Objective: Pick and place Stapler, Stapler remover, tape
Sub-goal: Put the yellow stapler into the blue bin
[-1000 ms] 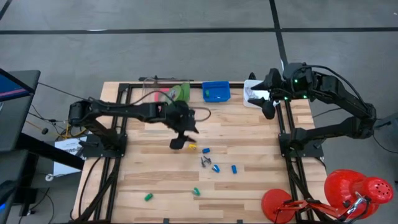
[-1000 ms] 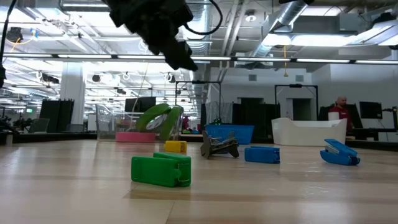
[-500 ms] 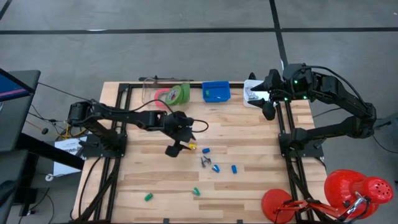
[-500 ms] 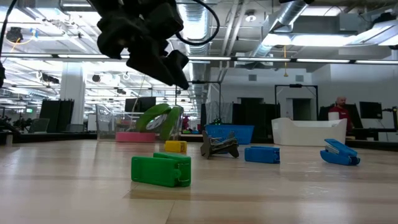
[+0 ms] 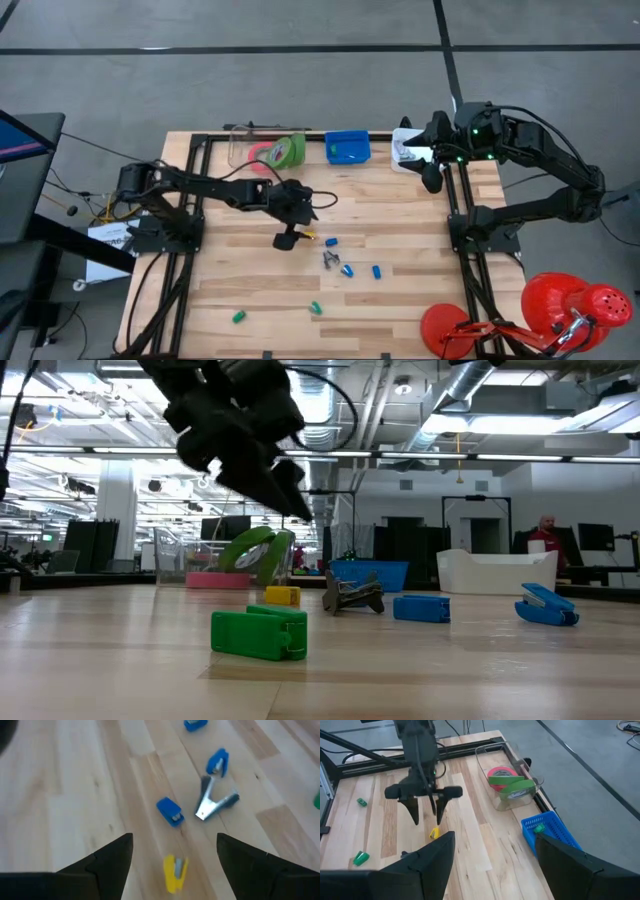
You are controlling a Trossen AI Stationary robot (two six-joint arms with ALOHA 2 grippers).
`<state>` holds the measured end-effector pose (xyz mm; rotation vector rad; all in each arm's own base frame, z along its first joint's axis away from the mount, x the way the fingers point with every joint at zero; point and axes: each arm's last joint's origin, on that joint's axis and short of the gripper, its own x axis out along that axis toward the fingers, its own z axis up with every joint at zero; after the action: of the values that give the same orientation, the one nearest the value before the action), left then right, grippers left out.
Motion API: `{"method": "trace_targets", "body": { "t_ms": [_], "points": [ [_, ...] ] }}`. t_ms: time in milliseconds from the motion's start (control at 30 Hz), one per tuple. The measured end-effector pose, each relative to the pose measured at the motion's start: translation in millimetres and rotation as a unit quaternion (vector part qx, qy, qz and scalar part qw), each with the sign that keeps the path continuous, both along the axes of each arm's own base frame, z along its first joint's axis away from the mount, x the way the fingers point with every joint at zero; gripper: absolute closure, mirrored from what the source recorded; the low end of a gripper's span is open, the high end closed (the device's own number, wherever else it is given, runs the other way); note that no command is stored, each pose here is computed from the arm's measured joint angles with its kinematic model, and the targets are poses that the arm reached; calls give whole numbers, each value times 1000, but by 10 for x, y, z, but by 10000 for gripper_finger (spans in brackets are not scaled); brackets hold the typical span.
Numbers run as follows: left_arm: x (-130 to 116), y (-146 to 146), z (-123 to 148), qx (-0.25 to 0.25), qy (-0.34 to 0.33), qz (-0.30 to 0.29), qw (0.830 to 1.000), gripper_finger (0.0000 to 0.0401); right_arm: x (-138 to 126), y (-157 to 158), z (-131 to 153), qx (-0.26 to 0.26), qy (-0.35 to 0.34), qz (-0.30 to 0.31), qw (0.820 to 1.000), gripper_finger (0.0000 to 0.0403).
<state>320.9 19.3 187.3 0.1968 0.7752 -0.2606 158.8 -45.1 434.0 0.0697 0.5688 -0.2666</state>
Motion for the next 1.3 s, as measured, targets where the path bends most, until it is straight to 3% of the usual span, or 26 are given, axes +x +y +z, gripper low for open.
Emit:
{"method": "trace_targets", "body": {
  "t_ms": [267,600,1300],
  "points": [
    [90,6,-342,-6,48,0,999,124,-1,0,-2,0,1,0,1000,138],
    [122,8,-530,-6,74,-3,997,142,-10,2,-16,3,10,0,1000,138],
    [84,8,-601,3,86,-9,996,196,-12,1,-16,2,10,-2,1000,138]
  ]
}}
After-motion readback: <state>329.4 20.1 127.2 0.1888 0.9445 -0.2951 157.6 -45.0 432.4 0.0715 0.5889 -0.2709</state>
